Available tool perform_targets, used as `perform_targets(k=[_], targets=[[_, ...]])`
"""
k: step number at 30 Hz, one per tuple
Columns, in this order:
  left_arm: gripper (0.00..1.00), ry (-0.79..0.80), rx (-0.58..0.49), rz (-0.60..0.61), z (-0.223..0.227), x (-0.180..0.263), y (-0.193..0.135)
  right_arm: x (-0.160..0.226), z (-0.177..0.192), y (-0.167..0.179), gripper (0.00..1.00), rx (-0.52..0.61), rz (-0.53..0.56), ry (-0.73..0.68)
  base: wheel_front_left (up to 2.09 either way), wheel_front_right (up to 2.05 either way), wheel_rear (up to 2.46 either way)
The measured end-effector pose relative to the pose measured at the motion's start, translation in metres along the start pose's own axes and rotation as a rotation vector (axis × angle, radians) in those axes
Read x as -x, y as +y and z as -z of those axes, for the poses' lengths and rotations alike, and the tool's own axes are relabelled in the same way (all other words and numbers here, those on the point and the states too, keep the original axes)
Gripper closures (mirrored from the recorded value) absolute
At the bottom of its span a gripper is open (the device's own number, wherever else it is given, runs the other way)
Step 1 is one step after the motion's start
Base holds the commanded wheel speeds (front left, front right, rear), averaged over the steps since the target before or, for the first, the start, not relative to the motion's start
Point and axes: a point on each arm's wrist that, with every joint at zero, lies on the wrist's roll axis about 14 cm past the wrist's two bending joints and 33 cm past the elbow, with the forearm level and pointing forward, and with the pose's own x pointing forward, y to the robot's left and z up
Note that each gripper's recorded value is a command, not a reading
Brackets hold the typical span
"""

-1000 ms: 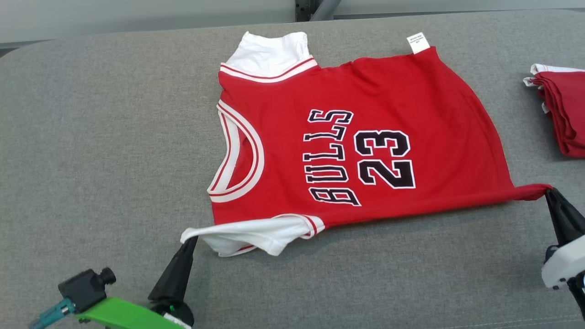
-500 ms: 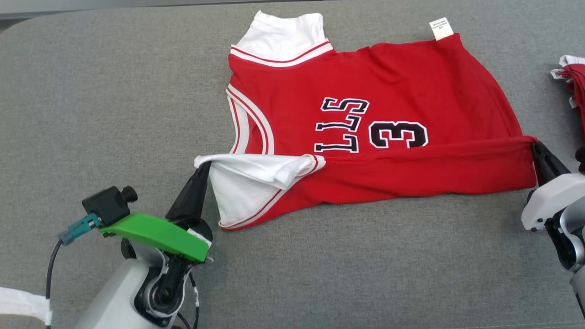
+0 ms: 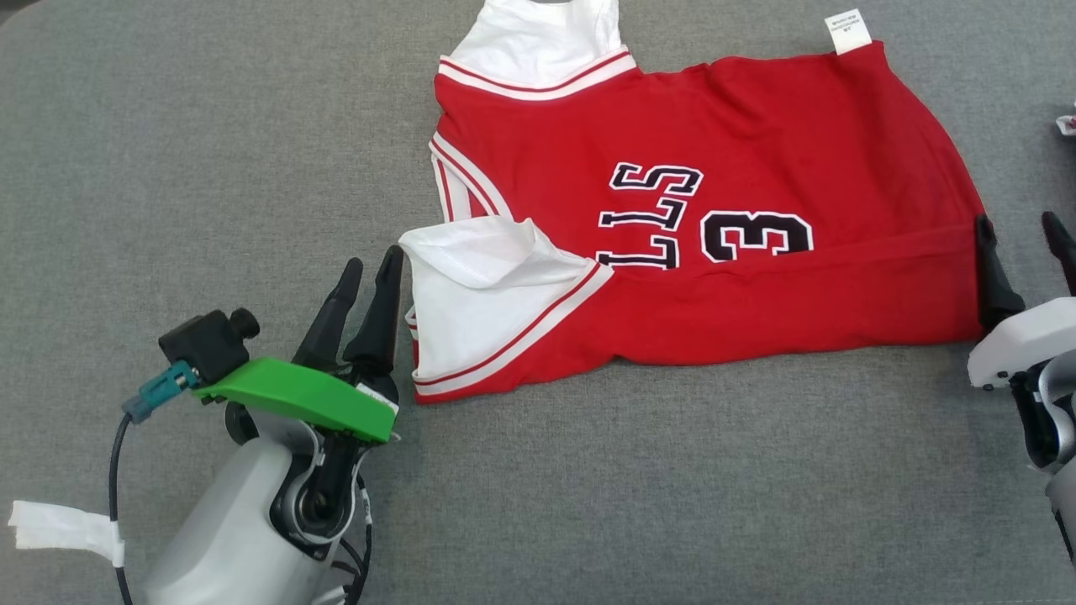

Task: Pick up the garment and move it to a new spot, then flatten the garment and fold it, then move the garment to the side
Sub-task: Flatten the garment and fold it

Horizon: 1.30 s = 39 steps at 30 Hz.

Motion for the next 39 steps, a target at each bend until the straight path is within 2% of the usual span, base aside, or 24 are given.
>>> perform_targets(k=[3, 6, 11, 15, 23, 24, 25, 26, 27, 29, 30, 32, 39], targets=[[0.00, -0.013, 0.021, -0.007, 0.001, 0.009, -0.001, 0.005, -0.016, -0.011, 0.00, -0.013, 0.031, -0.060, 0.00, 0.00, 0.00], [0.00, 0.026, 0.070, -0.043, 0.022, 0.030, 0.006, 0.020, -0.029, -0.023, 0.00, -0.040, 0.073, -0.122, 0.00, 0.00, 0.00], [0.00, 0.133, 0.156, -0.082, 0.056, 0.054, 0.009, 0.049, -0.008, -0.026, 0.00, -0.108, 0.107, -0.095, 0.00, 0.00, 0.00], [0.00, 0.171, 0.217, -0.098, 0.066, 0.056, 0.009, 0.058, 0.001, -0.024, 0.00, -0.165, 0.124, -0.085, 0.00, 0.00, 0.00], [0.00, 0.234, 0.221, -0.109, 0.078, 0.049, 0.014, 0.055, 0.027, -0.012, 0.00, -0.260, 0.120, -0.014, 0.00, 0.00, 0.00], [0.17, 0.236, 0.219, -0.106, 0.078, 0.047, 0.013, 0.053, 0.029, -0.011, 0.00, -0.275, 0.122, -0.007, 0.00, 0.00, 0.00], [0.57, 0.237, 0.217, -0.104, 0.078, 0.046, 0.013, 0.052, 0.032, -0.010, 0.00, -0.289, 0.122, 0.002, 0.00, 0.00, 0.00], [0.81, 0.237, 0.216, -0.102, 0.078, 0.045, 0.013, 0.050, 0.036, -0.009, 0.00, -0.302, 0.121, 0.014, 0.00, 0.00, 0.00], [1.00, 0.236, 0.215, -0.100, 0.078, 0.045, 0.012, 0.048, 0.039, -0.007, 0.00, -0.316, 0.119, 0.024, 0.00, 0.00, 0.00], [1.00, 0.239, 0.213, -0.087, 0.079, 0.044, 0.008, 0.044, 0.043, -0.002, 0.00, -0.334, 0.108, 0.042, 0.00, 0.00, 0.00], [1.00, 0.239, 0.212, -0.079, 0.079, 0.043, 0.006, 0.042, 0.044, -0.002, 0.45, -0.337, 0.103, 0.051, 0.00, 0.00, 0.00], [1.00, 0.231, 0.205, -0.072, 0.078, 0.044, 0.005, 0.039, 0.045, -0.001, 1.00, -0.337, 0.094, 0.060, 0.00, 0.00, 0.00], [1.00, 0.191, 0.179, -0.044, 0.065, 0.047, 0.001, 0.042, 0.038, -0.002, 1.00, -0.346, 0.074, 0.048, 0.00, 0.00, 0.00]])
